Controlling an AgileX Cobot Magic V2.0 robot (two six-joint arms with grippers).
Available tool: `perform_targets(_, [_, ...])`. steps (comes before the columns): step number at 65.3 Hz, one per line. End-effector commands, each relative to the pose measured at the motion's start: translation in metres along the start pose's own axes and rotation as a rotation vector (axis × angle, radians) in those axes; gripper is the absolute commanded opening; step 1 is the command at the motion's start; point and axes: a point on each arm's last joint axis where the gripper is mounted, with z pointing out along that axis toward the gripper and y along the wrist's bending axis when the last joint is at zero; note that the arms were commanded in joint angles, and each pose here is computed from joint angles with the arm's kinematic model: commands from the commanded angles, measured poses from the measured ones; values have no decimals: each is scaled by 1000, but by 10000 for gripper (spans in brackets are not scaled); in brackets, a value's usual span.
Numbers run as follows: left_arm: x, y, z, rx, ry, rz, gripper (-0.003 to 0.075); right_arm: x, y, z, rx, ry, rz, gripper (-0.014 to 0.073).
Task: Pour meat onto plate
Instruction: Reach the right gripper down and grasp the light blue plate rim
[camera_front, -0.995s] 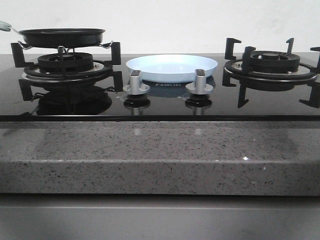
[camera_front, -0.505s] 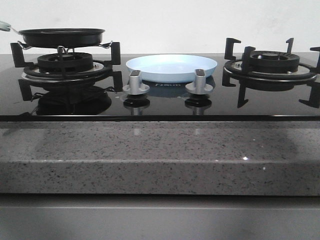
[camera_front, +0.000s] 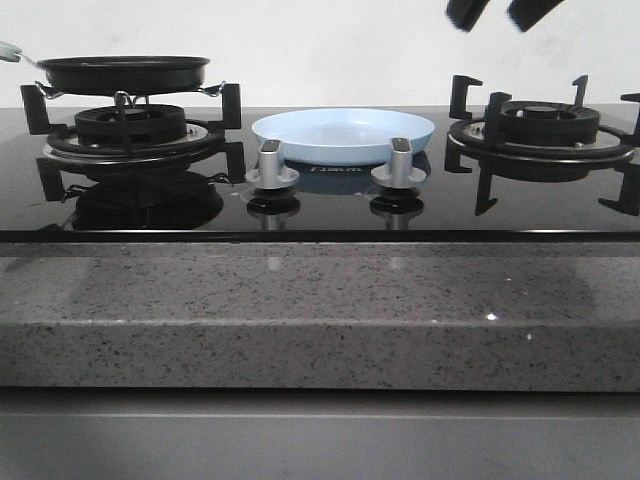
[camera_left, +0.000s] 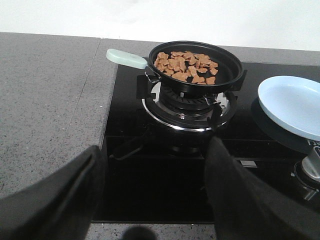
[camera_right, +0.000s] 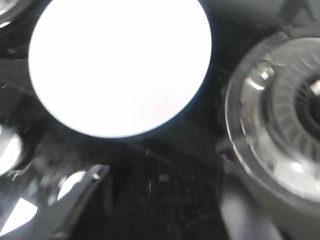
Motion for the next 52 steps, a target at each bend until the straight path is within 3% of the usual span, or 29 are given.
perform_targets(1, [-18,-1,-4,3,-111,-2,441,-21,0,-8,2,-65,-25,404])
perform_targets(25, [-18,-1,-4,3,-111,-2,441,-53,-16,52,40,1,-60,389])
perform_targets(52, [-18,-1,-4,3,-111,-2,441,-57,-27,99,67,30,-70,339])
